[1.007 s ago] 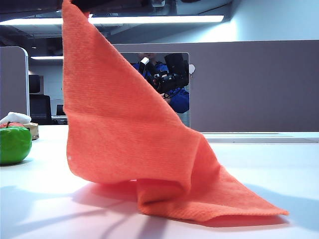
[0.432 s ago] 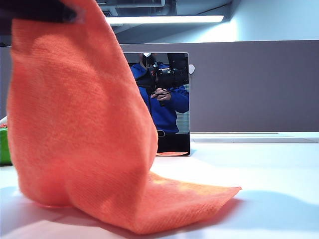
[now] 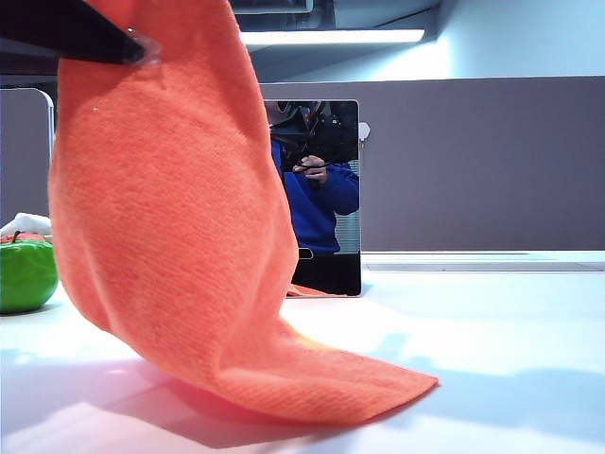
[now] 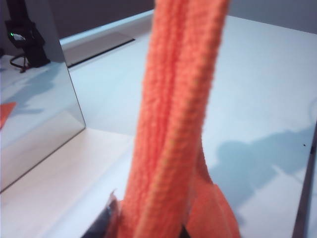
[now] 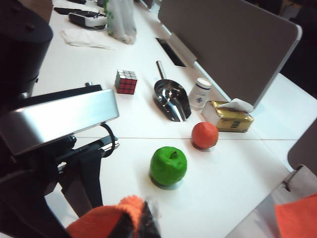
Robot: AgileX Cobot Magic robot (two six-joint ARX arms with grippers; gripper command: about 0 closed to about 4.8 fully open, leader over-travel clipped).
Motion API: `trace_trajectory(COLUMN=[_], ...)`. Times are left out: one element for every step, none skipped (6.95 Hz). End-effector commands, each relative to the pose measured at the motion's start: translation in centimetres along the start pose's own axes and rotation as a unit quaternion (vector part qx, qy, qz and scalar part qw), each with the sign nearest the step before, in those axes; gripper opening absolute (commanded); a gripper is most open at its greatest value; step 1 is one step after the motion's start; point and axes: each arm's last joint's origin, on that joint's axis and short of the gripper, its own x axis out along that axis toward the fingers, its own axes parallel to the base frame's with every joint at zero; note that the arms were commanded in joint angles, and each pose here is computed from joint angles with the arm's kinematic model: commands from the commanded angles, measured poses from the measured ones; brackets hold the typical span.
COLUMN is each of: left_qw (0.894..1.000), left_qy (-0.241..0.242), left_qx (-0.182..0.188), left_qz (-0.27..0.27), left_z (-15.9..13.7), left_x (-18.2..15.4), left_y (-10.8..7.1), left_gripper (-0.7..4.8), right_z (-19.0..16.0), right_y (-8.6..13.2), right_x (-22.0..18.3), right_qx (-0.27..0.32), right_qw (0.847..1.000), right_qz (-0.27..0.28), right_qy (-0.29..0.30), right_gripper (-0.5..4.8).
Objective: Pick up the cloth from the table and use it to cover the mirror.
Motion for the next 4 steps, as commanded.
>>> trace_trajectory(left_qw=[0.999, 0.999, 0.997, 0.995], left_qy=[-0.007, -0.010, -0.017, -0.015], left_qx=[0.011, 0.013, 0.018, 0.017], left_qz=[0.047, 0.050, 0.079, 0.095], left_z=[0.29, 0.34, 0.43, 0.41], left_x=[0.61, 0.71, 1.37, 1.38], left_y=[0.67, 0.76, 1.34, 1.45], left_gripper=[1.20, 1.21, 1.21, 1.22], right_z=[1.29, 1.37, 1.93, 1.96], right_y=[-0.48, -0.54, -0.86, -0.96], right_x=[-0.86, -0.92, -1.45, -1.54], right_qx=[-0.008, -0.008, -0.010, -0.009], right_qw=[0.998, 0.998, 0.994, 0.992], right_qz=[-0.053, -0.061, -0.103, -0.119], right_qy=[-0.032, -0.033, -0.043, -0.039], right_gripper=[-0.06, -0.06, -0.06, -0.06])
